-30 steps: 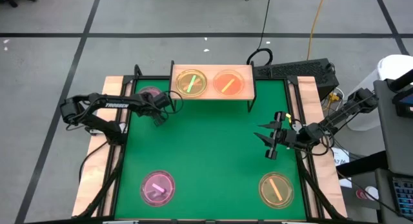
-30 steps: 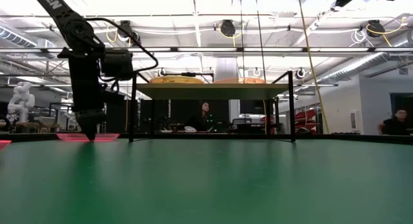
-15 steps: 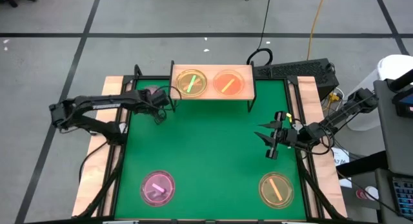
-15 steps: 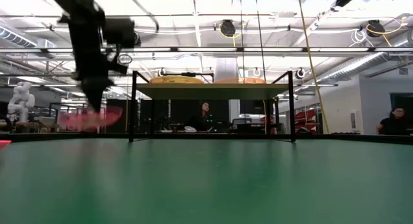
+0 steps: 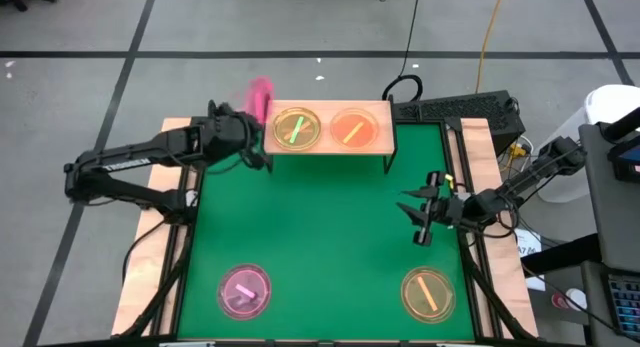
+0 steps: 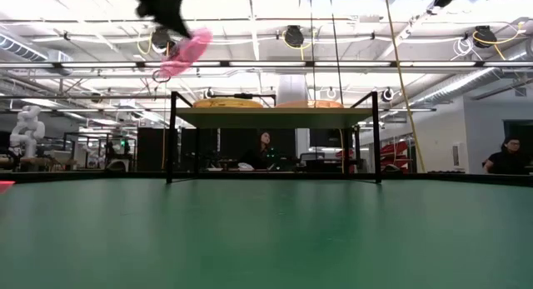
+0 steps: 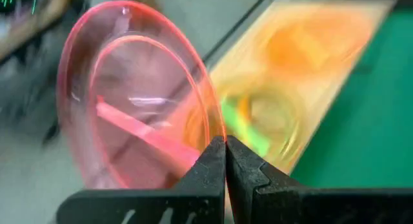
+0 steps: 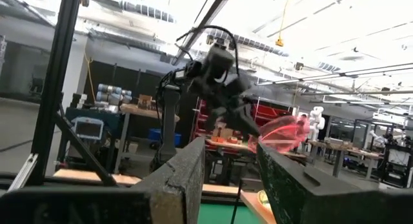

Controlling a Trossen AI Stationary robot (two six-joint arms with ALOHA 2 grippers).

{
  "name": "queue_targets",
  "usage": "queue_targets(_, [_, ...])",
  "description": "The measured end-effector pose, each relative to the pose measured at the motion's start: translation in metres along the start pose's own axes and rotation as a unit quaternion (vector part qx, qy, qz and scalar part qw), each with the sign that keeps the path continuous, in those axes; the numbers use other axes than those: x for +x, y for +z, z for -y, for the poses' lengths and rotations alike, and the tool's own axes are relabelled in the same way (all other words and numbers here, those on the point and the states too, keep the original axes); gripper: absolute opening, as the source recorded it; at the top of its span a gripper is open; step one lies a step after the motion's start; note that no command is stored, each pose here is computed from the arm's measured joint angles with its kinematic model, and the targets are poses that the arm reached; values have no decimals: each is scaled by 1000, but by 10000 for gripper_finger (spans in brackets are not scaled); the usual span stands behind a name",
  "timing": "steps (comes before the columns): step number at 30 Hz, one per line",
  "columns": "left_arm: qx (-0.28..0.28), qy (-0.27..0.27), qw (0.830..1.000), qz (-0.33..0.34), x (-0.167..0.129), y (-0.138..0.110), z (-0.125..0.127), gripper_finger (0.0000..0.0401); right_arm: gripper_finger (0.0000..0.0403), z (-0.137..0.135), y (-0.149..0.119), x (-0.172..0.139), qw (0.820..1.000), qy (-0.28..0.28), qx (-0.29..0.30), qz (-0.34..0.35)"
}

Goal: Place and stack plates onto a shelf
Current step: Stack the top pink plate on top of the orange plate on the shelf

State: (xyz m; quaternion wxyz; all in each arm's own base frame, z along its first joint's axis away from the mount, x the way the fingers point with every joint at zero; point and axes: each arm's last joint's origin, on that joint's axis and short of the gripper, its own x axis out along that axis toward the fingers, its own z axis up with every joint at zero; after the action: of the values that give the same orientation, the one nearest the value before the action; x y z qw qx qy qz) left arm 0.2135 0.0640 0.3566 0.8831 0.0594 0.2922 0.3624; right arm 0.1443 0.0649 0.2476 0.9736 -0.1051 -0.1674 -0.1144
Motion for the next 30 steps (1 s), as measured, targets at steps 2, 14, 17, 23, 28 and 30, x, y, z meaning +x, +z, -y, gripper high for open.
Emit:
queue_targets(2, [27, -18, 998, 49, 3, 16, 9, 1, 123, 0, 1, 0, 1000, -2, 2, 3])
queue_targets(14, [153, -93, 972, 155, 65, 69, 63, 1, 123, 1, 1, 0, 1000, -3, 3, 5])
queue_targets(17, [187, -108, 964, 155, 86, 75, 78, 1, 123, 1, 1, 0, 1000, -3, 3, 5])
queue_targets(23, [223, -112, 958, 144, 121, 84, 99, 1, 123, 1, 1, 0, 1000, -3, 4, 5])
queue_targets(28, [239, -141, 952, 133, 146, 79, 113, 1, 123, 1, 2, 0, 1000, -4, 6, 6])
queue_targets(30, [238, -144, 951, 134, 152, 78, 114, 1, 123, 1, 2, 0, 1000, -4, 6, 5])
